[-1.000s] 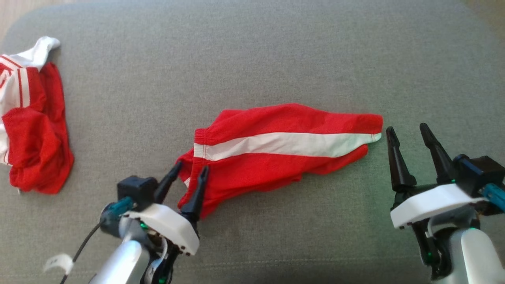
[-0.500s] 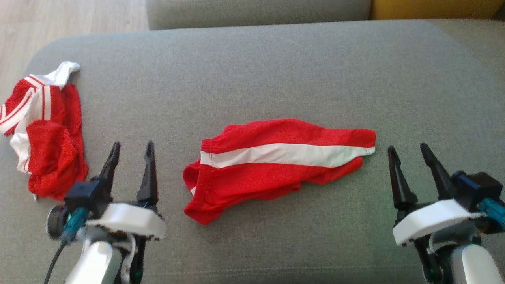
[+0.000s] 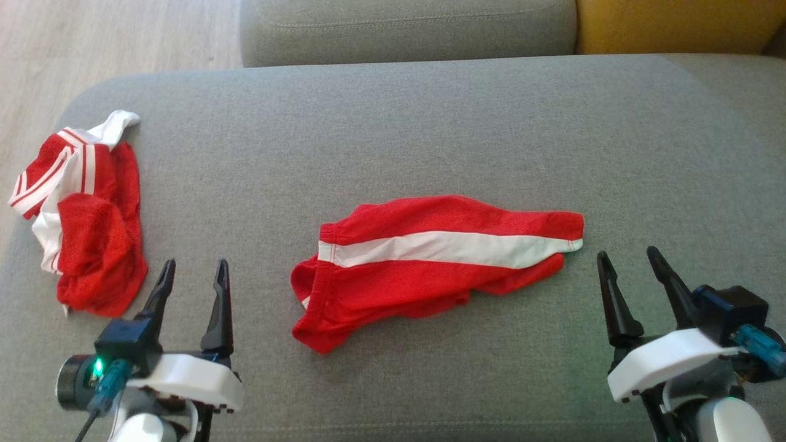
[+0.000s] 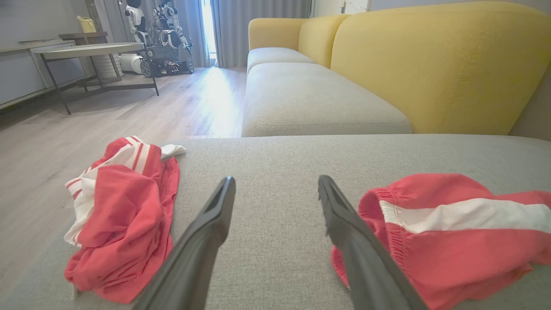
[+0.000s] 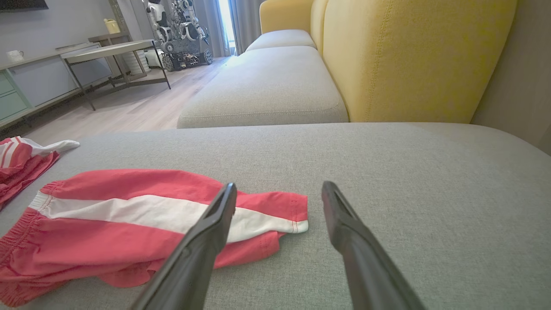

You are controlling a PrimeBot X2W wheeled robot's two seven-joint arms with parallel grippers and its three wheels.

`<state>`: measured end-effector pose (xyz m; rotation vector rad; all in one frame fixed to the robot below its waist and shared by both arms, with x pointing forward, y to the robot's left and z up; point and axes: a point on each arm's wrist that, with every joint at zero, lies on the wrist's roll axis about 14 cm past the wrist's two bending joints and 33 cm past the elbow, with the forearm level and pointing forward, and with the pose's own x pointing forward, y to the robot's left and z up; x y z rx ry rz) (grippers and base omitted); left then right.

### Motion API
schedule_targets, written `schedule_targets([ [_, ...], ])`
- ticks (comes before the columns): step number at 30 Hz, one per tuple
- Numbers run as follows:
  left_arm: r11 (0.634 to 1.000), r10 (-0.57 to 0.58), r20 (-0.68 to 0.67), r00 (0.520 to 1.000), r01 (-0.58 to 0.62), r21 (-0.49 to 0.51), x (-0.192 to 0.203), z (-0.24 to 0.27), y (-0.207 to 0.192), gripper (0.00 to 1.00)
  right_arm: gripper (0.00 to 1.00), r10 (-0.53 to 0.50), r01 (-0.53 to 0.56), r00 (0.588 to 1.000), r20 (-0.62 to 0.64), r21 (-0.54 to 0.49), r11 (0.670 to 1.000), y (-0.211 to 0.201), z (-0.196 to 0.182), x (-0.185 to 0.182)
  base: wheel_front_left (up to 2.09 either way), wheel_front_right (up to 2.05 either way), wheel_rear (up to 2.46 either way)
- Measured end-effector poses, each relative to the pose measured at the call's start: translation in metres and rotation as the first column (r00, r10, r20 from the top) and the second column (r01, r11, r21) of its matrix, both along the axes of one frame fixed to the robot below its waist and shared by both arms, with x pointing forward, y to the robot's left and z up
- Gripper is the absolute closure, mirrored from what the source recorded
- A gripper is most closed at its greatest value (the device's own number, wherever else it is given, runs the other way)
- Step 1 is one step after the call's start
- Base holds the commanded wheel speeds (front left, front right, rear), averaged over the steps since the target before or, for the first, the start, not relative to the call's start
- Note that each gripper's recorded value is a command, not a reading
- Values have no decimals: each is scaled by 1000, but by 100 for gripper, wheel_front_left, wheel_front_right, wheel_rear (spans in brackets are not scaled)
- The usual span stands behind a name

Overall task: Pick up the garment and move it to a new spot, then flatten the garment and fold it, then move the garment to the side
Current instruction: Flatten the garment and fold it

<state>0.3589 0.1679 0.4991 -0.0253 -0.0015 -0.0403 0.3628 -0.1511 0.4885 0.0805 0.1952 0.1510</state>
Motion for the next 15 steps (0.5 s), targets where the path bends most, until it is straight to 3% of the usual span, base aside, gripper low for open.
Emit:
schedule_targets([
  [15, 1000, -20, -17, 1000, 20, 2, -1, -2, -5, 0, 0, 3, -3, 1000, -10, -1, 1000, 1, -2, 1, 0, 0, 0],
])
